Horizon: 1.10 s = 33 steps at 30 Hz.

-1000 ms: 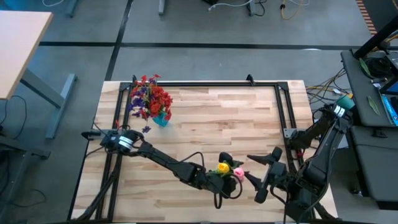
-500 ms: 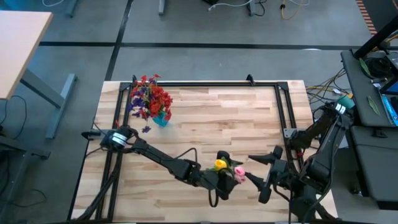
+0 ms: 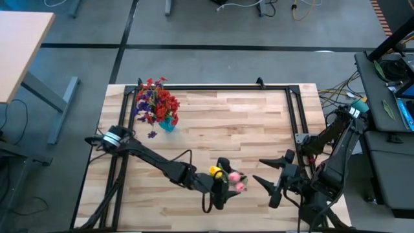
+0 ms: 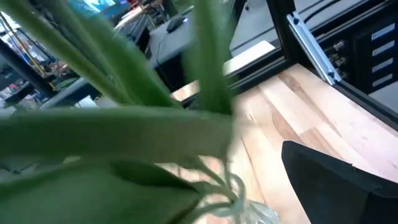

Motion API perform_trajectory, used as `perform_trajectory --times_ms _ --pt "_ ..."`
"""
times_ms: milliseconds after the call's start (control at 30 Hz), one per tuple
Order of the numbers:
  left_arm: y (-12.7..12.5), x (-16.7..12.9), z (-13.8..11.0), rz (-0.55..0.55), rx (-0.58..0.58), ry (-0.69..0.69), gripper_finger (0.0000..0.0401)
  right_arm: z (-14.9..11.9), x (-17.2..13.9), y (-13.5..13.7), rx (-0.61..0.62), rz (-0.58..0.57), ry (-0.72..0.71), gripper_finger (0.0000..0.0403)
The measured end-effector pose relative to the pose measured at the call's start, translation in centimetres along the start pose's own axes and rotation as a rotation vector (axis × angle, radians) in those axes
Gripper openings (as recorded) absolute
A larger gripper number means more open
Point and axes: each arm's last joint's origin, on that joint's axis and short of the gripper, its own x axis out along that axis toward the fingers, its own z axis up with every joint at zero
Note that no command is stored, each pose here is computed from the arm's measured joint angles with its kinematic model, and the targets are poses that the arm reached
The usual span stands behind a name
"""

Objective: Sort flowers into vase by color
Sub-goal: Put the pink tulip into the transparent vase

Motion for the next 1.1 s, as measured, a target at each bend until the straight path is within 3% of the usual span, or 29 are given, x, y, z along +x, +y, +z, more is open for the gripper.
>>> perform_trajectory --times_ms 233,533,733,1100 --pt "0.4 -0.5 0.9 0.008 0.009 -0.02 0.0336 0.2 -0.1 -0.1 0.003 0.012 0.022 0.0286" --pt "0.7 -0.5 1.3 0.008 -0.019 -0.031 0.0336 0.4 0.3 1.0 -0.253 0.034 0.011 0.0269" --pt "0.6 -0.2 0.9 0.006 -0.018 -0.024 0.0336 -0.2 2.1 1.4 -0.233 0.073 0.114 0.0266" --pt "0.8 0.1 0.8 0.023 -0.052 -0.044 0.0336 -1.0 6.5 1.3 -0.202 0.088 0.281 0.031"
